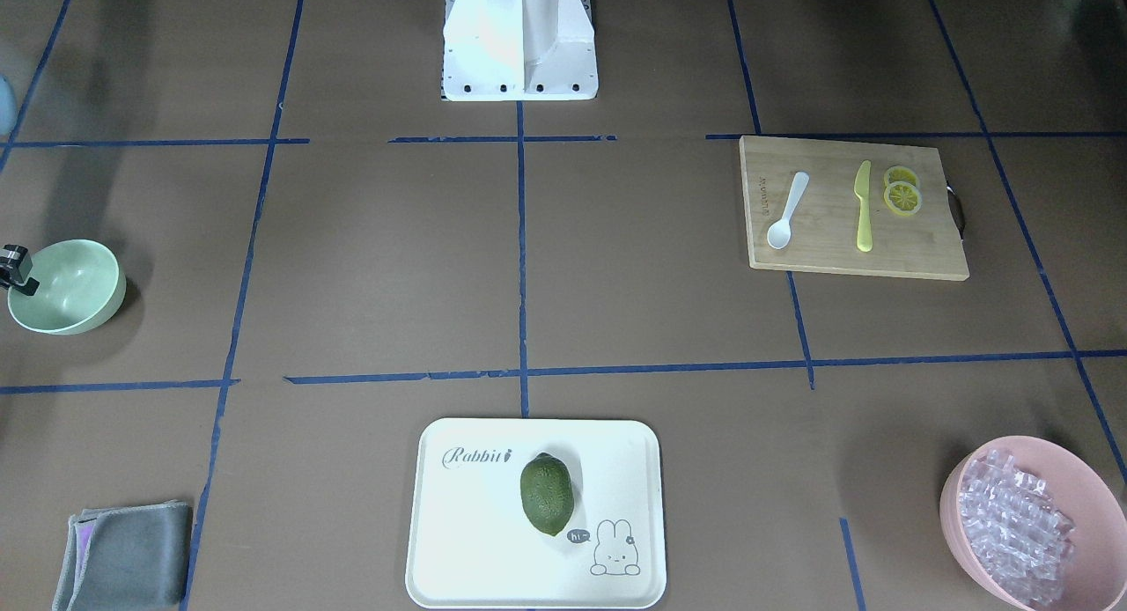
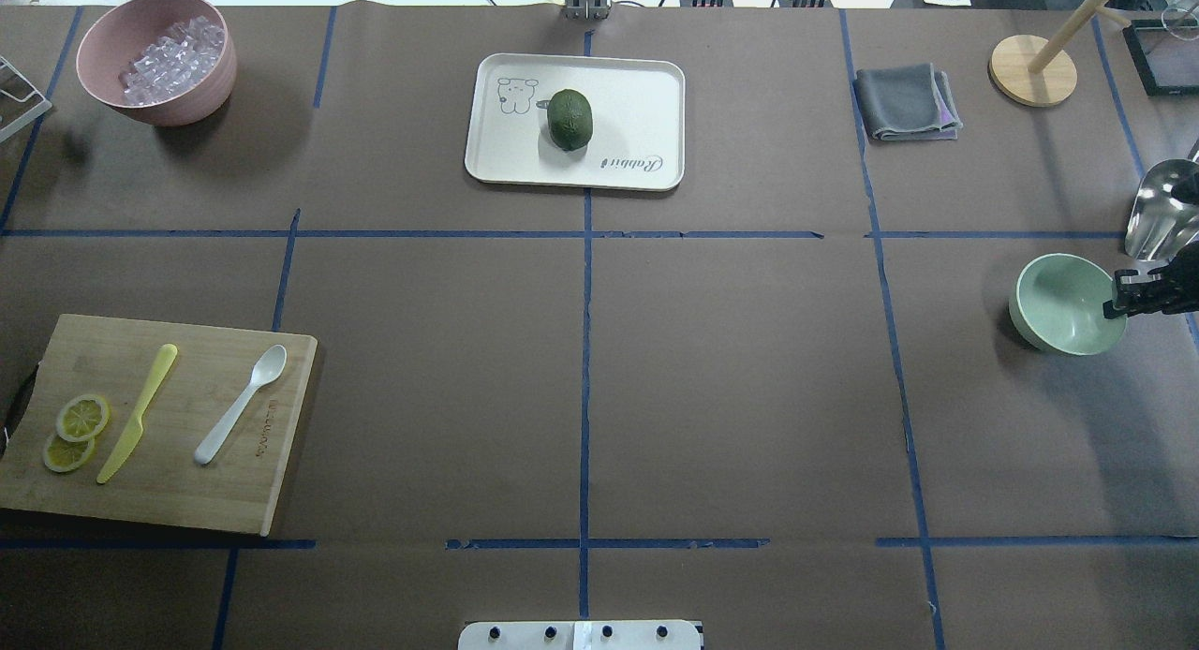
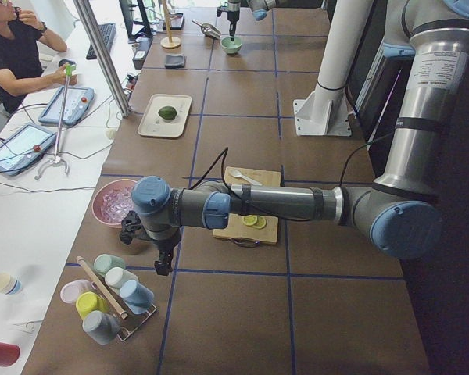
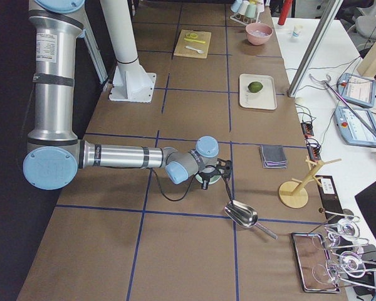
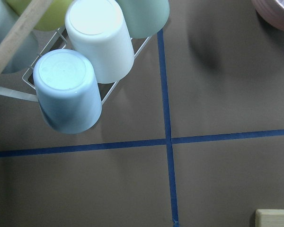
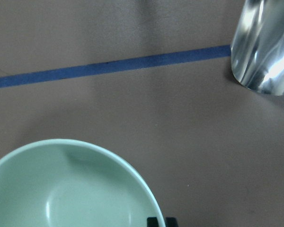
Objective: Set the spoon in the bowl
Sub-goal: 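Reach the right gripper down and grasp the rim of the pale green bowl, then carry the green bowl with the right gripper to the table center and set it down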
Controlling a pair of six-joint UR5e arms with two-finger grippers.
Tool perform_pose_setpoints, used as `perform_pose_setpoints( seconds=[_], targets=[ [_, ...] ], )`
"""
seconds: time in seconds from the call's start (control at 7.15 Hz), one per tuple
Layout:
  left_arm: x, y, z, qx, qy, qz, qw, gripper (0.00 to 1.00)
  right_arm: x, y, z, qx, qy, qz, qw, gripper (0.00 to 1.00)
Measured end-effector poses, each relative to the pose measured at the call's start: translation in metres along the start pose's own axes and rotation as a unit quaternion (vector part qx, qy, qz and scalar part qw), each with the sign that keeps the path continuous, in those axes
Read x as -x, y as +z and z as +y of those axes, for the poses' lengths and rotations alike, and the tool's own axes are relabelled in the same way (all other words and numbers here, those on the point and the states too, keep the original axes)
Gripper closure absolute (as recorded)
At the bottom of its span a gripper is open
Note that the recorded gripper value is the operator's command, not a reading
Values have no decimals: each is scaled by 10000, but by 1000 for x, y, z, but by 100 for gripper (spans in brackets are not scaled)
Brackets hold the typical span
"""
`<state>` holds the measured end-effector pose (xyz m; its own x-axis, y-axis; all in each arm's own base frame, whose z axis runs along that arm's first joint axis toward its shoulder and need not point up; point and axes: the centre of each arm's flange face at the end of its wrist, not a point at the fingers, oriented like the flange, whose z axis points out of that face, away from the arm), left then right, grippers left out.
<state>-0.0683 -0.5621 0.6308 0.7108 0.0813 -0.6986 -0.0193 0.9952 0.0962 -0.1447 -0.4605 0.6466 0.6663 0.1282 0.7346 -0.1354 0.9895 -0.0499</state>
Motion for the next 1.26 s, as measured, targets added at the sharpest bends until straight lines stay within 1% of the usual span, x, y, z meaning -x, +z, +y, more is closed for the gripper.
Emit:
perform_pose_setpoints(
  seconds=[0.14,0.28,0.42,0.56,0.7,0.84,0.98,1.12,1.26],
  targets=[
    [0,0,0,-1,-2,-1,10000,0,4,-12,-1,6,14,-179,9998,100],
    [-1,-1,0,-8,-12,-5,10000,0,18,-40,-3,30,75,-576,9983,100],
    [-1,-2,-1,-16,-29,-5,10000,0,45,-74,-4,38,179,-997,9949,100],
    [-2,-2,-1,-22,-39,-3,10000,0,77,-103,-6,-6,274,-1300,9911,100],
    [-3,-3,-2,-28,-45,-2,10000,0,118,-121,-9,-2,359,-1528,9876,100],
    [-3,-3,-2,-30,-50,-1,10000,0,163,-128,-12,91,454,-1678,9847,100],
    [-3,-3,-2,-31,-71,-1,10000,0,210,-139,-15,201,568,-1697,9836,100],
    [-4,-4,-2,-39,-110,-1,9999,0,259,-154,-10,275,657,-1549,9854,100],
    [-4,-4,-2,-47,-143,-1,9999,0,315,-164,2,273,677,-1249,9895,100]
  ],
)
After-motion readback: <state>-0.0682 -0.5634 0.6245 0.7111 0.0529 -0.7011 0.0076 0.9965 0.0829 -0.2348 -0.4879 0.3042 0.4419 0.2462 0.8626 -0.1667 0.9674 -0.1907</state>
